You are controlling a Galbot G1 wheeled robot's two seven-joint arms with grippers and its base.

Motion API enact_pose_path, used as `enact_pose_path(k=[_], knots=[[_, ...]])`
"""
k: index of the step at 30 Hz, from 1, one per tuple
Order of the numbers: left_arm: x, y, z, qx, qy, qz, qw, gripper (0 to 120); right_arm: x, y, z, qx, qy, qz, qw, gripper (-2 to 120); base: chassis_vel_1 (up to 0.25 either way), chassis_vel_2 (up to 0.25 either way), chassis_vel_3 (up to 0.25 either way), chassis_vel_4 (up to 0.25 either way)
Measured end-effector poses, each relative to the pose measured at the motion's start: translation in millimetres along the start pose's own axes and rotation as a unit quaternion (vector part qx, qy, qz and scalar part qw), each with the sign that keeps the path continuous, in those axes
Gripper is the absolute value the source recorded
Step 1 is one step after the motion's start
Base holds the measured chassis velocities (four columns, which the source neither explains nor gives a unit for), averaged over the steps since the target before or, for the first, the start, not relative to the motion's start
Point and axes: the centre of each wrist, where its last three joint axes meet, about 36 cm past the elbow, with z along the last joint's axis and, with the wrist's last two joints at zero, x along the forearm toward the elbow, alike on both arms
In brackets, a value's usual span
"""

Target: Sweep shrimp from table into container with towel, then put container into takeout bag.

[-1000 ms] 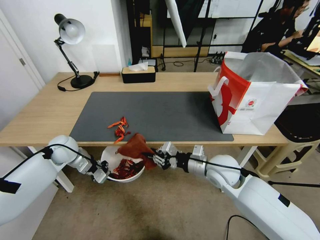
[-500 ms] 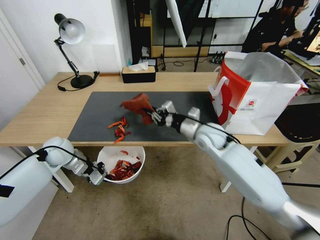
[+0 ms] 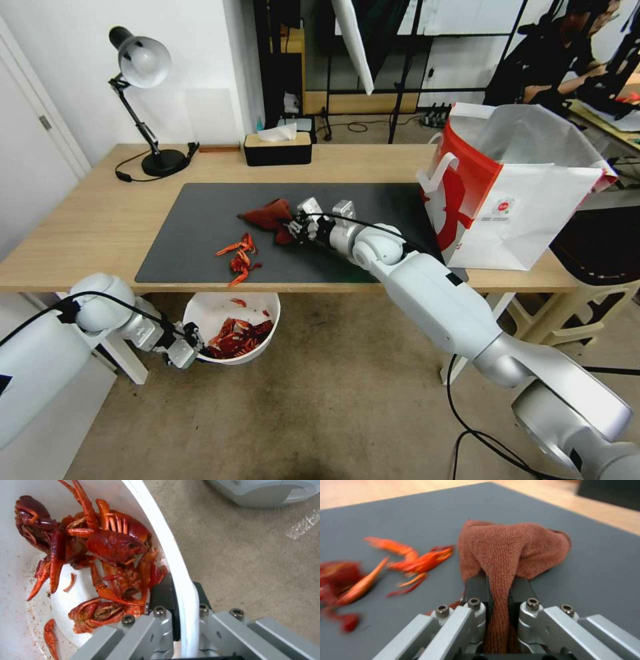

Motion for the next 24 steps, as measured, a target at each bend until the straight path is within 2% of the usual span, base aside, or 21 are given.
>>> enact_pose_path(k=[14,24], knots=[[3.4,1.5,1.2,0.001,0.002,-0.004,1.0,0,13,26,12,0.022,0.004,-0.097,0.995,5,0.0,0.0,0.0,0.0],[3.2,2.5,2.2,0.002,0.002,-0.008,1.0,0,21,42,24,0.028,0.003,-0.131,0.991,5,0.0,0.0,0.0,0.0]])
